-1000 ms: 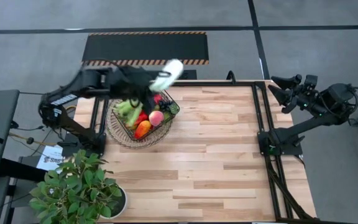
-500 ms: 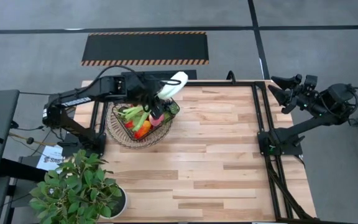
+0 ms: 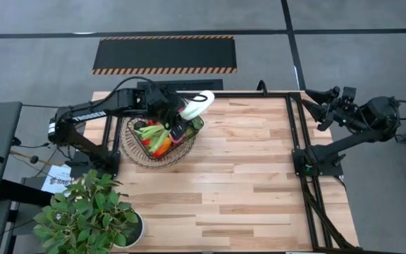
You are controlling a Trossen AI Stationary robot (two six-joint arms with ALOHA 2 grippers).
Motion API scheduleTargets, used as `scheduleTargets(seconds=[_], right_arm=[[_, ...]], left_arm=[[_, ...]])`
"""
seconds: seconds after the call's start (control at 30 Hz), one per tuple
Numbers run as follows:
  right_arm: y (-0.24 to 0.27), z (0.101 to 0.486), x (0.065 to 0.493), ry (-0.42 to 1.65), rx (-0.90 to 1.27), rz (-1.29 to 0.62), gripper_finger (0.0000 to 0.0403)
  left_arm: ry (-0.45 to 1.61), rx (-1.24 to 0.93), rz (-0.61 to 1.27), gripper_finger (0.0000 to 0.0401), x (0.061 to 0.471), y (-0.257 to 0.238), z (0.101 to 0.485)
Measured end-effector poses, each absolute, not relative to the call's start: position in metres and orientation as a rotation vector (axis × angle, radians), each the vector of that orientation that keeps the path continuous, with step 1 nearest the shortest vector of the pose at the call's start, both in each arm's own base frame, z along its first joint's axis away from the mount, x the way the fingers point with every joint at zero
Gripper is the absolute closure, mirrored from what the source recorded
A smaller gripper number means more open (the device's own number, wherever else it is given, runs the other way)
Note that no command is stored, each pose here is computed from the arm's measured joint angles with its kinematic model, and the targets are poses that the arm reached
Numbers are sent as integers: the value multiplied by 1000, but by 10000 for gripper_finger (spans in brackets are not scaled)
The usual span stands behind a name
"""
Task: Build produce basket
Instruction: Put the green celery into the wire basket
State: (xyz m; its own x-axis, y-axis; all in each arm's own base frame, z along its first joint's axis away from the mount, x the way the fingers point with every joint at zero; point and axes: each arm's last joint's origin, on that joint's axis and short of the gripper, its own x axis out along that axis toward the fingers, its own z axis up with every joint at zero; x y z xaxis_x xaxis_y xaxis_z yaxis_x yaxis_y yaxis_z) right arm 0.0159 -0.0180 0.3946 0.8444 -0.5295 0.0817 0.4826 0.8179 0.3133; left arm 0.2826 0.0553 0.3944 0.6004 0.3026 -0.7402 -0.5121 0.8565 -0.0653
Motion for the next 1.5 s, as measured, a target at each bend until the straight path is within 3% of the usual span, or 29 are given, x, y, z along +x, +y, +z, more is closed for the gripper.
scheduleTargets(seconds=[0.3, 0.63, 0.9, 1.2, 1.5], right_arm=[[-18, 393, 16, -167, 329, -540, 112], [-17, 393, 17, -171, 389, -482, 112], [-15, 392, 19, -158, 402, -440, 112], [-15, 392, 18, -183, 527, -390, 112], [-14, 382, 19, -91, 476, -423, 112]], left_arm=[[881, -375, 462, 329, 276, 60, 388], [896, -314, 494, 329, 274, 65, 387], [964, -451, 413, 329, 265, 79, 383], [975, -332, 466, 329, 263, 82, 383], [1011, -427, 431, 329, 254, 98, 381]])
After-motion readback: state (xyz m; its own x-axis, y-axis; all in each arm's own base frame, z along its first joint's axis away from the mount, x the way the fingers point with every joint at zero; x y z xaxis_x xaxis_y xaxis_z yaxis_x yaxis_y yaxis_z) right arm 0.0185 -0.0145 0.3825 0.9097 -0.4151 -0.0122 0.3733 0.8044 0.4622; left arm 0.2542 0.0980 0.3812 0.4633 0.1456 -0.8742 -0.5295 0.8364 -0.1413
